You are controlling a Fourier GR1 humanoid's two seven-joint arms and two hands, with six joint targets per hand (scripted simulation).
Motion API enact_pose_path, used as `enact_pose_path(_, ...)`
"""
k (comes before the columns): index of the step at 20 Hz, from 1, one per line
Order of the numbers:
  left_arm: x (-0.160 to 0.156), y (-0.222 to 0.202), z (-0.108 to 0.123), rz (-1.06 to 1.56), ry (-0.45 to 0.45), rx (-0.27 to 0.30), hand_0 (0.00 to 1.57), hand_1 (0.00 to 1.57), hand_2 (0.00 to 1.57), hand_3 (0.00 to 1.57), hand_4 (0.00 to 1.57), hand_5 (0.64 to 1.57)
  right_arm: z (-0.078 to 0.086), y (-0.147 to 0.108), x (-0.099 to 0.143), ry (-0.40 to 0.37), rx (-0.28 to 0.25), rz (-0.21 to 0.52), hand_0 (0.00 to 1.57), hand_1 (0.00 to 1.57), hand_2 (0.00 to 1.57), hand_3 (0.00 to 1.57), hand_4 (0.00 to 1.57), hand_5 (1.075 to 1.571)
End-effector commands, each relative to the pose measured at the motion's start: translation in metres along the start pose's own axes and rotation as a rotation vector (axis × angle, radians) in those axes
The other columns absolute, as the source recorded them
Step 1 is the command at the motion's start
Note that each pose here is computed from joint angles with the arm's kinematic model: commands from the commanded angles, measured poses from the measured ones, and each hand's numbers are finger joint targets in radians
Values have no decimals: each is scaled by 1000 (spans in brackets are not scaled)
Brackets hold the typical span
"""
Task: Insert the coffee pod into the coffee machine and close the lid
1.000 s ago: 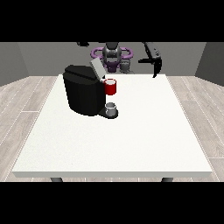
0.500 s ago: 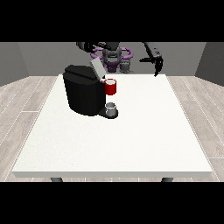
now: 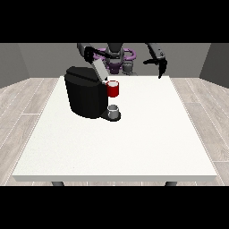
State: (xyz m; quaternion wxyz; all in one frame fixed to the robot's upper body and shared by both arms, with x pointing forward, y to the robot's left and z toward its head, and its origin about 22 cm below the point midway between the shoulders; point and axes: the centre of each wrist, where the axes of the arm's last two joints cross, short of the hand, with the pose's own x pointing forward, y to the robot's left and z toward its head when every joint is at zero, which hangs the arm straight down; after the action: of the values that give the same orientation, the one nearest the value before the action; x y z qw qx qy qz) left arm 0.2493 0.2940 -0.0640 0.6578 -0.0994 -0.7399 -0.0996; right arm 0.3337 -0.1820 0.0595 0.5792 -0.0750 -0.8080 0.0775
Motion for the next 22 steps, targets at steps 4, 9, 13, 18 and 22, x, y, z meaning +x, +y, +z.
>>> enact_pose_path(4, 8, 8, -4, -2, 16, 57, 0, 0, 0, 0, 367, 1571, -18, -21, -5, 59, 21, -10, 0, 0, 0, 0, 406, 1571)
enact_pose_path(9, 8, 7, -13, -33, -45, -3, 0, 0, 0, 0, 337, 1571, -37, -11, -11, 5, -31, -3, 0, 0, 0, 0, 427, 1571)
enact_pose_path(13, 7, 4, -21, -45, -66, 14, 0, 0, 0, 0, 376, 1571, -47, -1, -7, -31, -27, -22, 0, 0, 0, 0, 431, 1571)
enact_pose_path(18, 17, 2, -32, 3, -83, -3, 0, 0, 0, 0, 361, 1571, -64, -19, -2, -33, -63, 10, 0, 0, 0, 0, 243, 1571)
enact_pose_path(22, 8, 4, -19, -11, -17, 3, 0, 0, 0, 0, 377, 1571, -64, -15, -4, -20, -29, -11, 0, 0, 0, 0, 423, 1571)
